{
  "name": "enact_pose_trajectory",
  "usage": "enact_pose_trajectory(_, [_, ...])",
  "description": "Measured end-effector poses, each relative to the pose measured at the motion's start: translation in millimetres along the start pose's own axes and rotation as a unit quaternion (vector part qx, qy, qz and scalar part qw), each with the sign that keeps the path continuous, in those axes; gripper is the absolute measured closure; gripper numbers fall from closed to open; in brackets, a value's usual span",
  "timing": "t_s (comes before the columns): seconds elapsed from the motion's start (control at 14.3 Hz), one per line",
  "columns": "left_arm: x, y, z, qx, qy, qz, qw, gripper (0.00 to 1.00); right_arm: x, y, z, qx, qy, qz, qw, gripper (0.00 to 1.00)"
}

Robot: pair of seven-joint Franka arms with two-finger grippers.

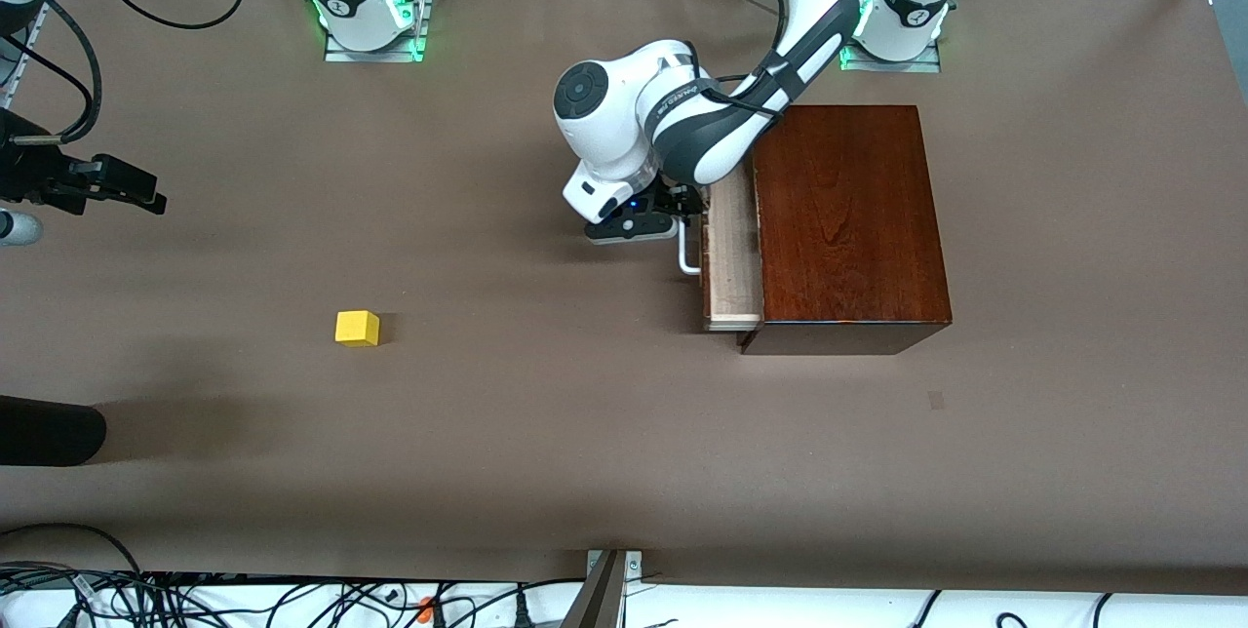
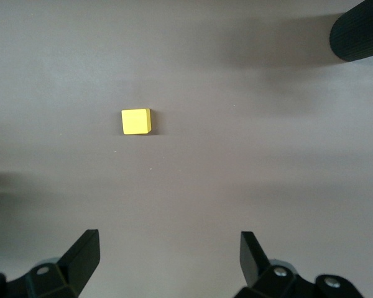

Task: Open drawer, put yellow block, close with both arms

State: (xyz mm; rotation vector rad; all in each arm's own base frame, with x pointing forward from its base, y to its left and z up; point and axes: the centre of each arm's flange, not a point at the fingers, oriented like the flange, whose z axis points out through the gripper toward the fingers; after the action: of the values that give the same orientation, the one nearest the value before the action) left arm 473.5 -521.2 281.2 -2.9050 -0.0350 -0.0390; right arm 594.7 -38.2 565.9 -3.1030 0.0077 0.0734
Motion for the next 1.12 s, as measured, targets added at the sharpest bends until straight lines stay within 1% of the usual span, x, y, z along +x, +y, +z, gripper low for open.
enact_pose_trajectory(0.21, [2.7,2.6,0.5,-0.001,-0.003,-0.017,1.0,0.0,1.9,4.8,4.6,0.006,-0.003,0.006,1.0,0.0])
enact_pose_trajectory(0.56, [6.2,6.6,-0.7,-0.01,-0.006,-0.04,0.999,0.0,2.0,4.8,8.2,0.007,-0.007,0.006,1.0,0.0])
enact_pose_trajectory(0.84, [5.0,13.2,-3.3,-0.016,-0.005,-0.045,0.999,0.0,2.6,5.0,14.3,0.008,-0.014,0.006,1.0,0.0])
enact_pose_trajectory(0.98, [5.3,21.0,-7.0,-0.032,-0.001,-0.049,0.998,0.0,3.1,5.0,15.6,0.008,-0.015,0.006,1.0,0.0])
enact_pose_trajectory(1.12, [2.7,27.2,-7.3,-0.038,-0.001,-0.052,0.998,0.0,3.1,5.1,15.7,0.008,-0.015,0.006,1.0,0.0])
